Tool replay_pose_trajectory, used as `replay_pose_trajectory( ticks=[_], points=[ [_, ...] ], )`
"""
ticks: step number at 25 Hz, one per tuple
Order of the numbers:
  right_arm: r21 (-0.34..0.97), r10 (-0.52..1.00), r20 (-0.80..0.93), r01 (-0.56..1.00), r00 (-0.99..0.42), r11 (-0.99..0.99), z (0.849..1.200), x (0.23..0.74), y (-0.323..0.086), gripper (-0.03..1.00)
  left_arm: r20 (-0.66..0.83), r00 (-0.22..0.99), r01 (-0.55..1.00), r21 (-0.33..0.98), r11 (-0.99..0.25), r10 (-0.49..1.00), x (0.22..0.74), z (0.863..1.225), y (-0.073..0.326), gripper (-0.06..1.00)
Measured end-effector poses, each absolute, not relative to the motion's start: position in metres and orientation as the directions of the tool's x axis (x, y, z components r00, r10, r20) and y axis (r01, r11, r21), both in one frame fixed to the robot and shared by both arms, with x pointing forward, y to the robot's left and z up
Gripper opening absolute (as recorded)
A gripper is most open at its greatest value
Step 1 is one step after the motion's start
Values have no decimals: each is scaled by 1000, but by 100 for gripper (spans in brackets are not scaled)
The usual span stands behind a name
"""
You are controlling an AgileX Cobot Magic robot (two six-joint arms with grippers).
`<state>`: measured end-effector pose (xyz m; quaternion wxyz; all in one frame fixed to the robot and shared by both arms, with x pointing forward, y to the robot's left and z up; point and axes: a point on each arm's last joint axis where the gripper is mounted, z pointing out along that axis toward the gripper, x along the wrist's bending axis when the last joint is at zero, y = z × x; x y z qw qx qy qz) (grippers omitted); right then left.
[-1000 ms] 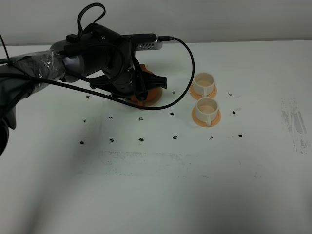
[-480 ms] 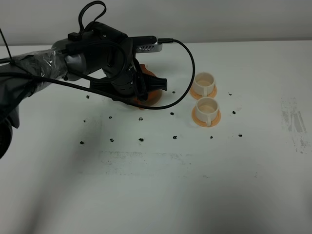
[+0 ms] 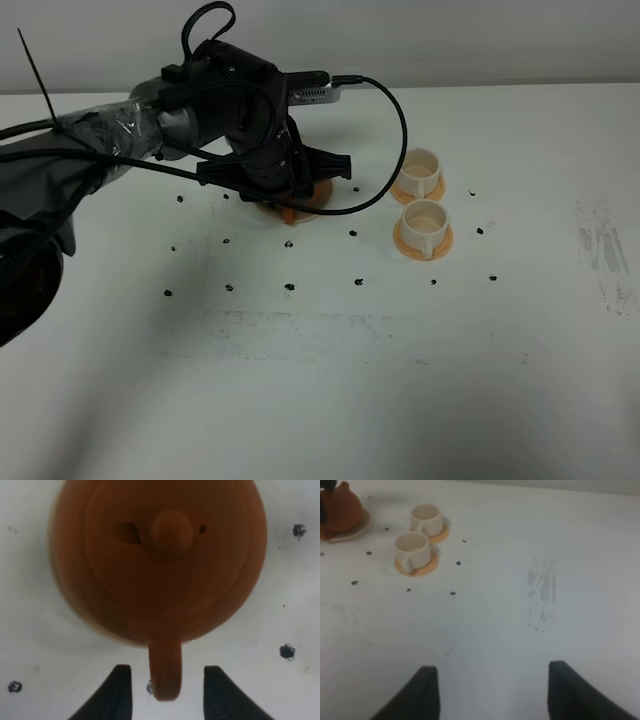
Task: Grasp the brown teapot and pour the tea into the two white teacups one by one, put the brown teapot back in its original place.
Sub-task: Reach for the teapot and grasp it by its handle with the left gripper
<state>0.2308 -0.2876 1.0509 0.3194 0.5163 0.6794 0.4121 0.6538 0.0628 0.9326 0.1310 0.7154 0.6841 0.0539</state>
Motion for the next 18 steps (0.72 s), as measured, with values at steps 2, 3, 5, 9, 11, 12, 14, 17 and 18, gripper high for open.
replay_pose_trajectory(
  ticks=[2,3,5,9,11,12,14,17,18],
  points=[
    [890,965,-10,438,-262,128,1051,231,-288,49,-101,57,966,258,-29,993,654,932,63,37],
    [890,965,-11,438,-261,129,1051,231,-288,49,-100,56,966,257,-29,993,654,932,63,37],
    [889,966,-13,438,-260,130,1051,231,-288,49,-98,56,967,253,-29,994,654,930,63,37],
    [889,966,-14,438,-258,130,1051,231,-288,49,-99,55,967,254,-28,994,655,928,62,37],
    [889,966,-14,438,-258,130,1051,231,-288,49,-102,53,966,257,-25,993,655,929,62,37],
    [889,966,-15,438,-258,131,1051,231,-288,49,-103,54,965,260,-25,993,656,929,62,37],
    [889,967,-17,439,-254,131,1051,231,-289,49,-106,53,964,263,-24,993,656,929,61,37],
    [888,970,-18,441,-244,128,1051,231,-290,49,-111,45,965,264,-14,993,658,926,60,37],
    [888,970,-18,441,-243,127,1051,231,-290,49,-112,40,966,259,-10,993,658,923,60,37]
  ],
)
